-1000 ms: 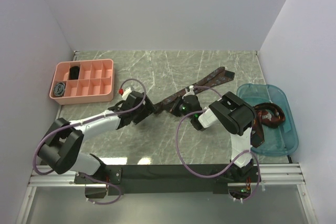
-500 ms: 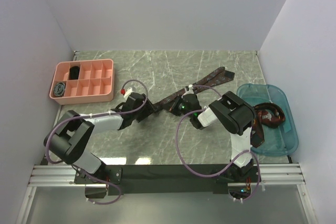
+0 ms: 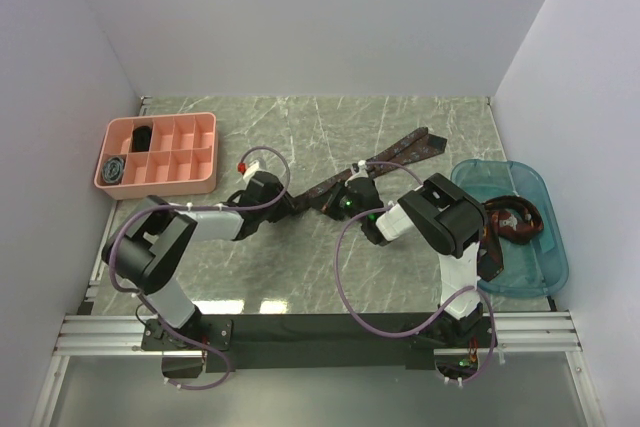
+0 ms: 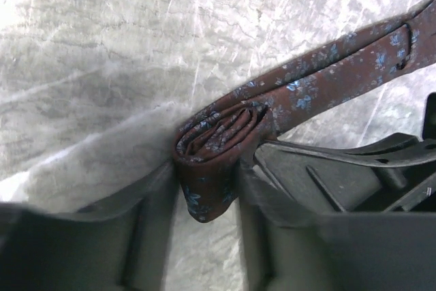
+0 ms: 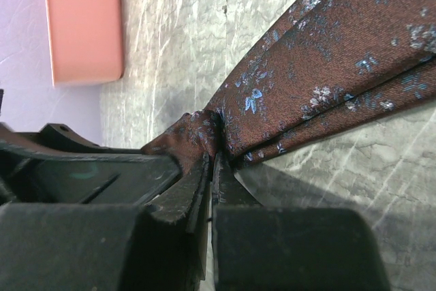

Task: Roll the ties
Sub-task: Roll the tie

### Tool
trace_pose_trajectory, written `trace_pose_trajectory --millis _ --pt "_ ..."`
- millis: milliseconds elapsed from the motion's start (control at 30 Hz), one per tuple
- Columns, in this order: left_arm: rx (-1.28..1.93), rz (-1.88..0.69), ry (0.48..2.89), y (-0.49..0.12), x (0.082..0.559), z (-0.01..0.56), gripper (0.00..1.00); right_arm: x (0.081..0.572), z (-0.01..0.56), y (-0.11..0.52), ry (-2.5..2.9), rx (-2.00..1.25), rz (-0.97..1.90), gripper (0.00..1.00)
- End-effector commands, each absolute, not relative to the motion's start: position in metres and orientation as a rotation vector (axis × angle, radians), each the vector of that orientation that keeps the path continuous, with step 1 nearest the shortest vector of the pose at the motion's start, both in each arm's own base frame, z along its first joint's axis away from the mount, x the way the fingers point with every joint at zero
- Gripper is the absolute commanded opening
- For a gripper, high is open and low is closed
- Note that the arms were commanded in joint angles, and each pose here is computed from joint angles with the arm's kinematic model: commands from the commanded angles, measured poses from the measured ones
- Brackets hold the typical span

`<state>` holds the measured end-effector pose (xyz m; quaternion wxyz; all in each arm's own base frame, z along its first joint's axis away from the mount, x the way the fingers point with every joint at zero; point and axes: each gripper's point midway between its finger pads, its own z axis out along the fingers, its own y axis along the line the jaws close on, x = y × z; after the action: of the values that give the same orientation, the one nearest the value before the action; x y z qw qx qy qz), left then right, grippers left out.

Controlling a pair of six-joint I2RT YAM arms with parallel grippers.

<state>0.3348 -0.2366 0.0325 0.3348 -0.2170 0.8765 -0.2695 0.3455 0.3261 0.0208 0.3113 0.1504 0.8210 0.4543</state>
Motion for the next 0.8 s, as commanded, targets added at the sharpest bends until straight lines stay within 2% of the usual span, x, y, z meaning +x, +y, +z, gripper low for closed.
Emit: trace_pose_trajectory --millis 0,33,67,133,167,200,367,567,600,700,767 --pt "-0.542 -0.644 2.314 -0.229 0.335 0.02 0.35 0.325 -0.042 0.301 2.374 0.424 0.992 0.0" --pt "-0.537 -0.638 2.319 -0.228 0.335 0.018 0.31 0.324 -0.042 0.302 2.378 0.417 0.995 0.0" --pt "-0.532 -0.629 2.33 -0.228 0.334 0.016 0.19 0.324 -0.041 0.302 2.375 0.411 0.998 0.0" --pt "-0.514 -0.623 2.334 -0.229 0.336 0.019 0.1 0.324 -0.037 0.304 2.369 0.392 1.007 0.0" --pt "-0.513 -0.62 2.333 -0.229 0.337 0.021 0.02 0.324 -0.036 0.304 2.368 0.385 1.008 0.0" --pt "-0.515 -0.593 2.355 -0.225 0.333 0.019 0.01 0.325 -0.032 0.304 2.359 0.366 1.009 0.0" --pt "-0.512 -0.519 2.374 -0.217 0.333 0.038 0.01 0.328 -0.011 0.305 2.334 0.239 0.977 0.0" --pt "-0.504 -0.43 2.502 -0.211 0.317 0.04 0.01 0.33 0.03 0.297 2.24 -0.051 0.814 0.27" --pt "-0.505 -0.424 2.52 -0.211 0.314 0.04 0.01 0.331 0.041 0.297 2.193 -0.137 0.765 0.36" --pt "-0.511 -0.393 2.562 -0.208 0.309 0.039 0.01 0.326 0.055 0.295 2.12 -0.276 0.663 0.51" --pt "-0.506 -0.388 2.579 -0.208 0.306 0.043 0.01 0.317 0.061 0.302 2.061 -0.38 0.615 0.52"
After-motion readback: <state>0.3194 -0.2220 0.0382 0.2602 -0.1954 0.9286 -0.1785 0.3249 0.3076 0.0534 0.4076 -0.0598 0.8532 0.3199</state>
